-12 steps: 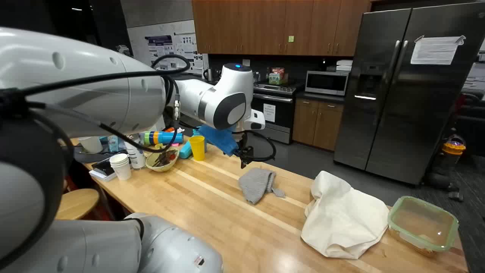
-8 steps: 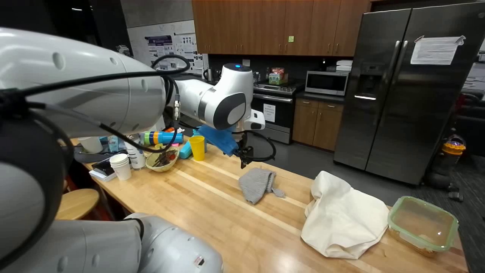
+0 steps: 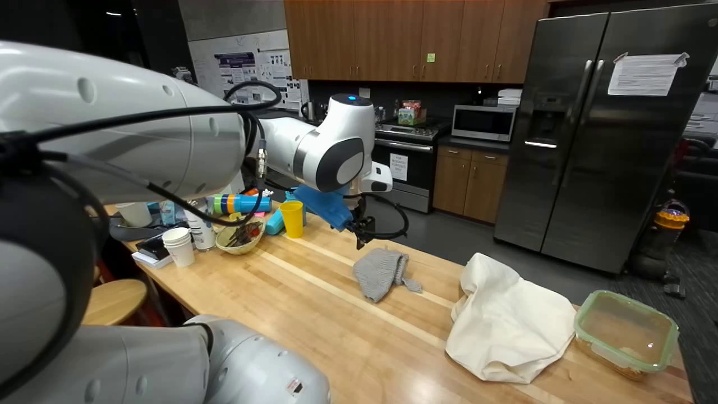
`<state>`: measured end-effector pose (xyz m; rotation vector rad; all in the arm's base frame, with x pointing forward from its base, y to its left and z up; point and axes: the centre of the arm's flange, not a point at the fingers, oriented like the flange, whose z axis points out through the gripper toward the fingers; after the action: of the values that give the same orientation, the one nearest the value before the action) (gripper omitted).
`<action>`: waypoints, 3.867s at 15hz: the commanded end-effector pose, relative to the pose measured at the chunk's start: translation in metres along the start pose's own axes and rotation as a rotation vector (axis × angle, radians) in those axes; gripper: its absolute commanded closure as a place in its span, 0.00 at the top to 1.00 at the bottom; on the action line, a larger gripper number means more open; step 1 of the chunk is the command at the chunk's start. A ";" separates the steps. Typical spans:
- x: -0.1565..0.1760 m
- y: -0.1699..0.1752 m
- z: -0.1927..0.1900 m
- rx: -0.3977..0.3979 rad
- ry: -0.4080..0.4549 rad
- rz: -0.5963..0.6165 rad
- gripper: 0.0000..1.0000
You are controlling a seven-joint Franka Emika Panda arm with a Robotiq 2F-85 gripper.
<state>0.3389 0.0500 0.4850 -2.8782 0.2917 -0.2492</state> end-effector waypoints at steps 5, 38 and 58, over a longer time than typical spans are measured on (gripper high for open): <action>0.000 0.000 0.000 0.000 0.000 0.000 1.00; 0.066 -0.122 0.097 -0.257 -0.122 -0.206 1.00; 0.066 -0.111 0.149 -0.518 -0.137 -0.051 1.00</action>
<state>0.4521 0.1721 0.3778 -3.4038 0.2518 0.0397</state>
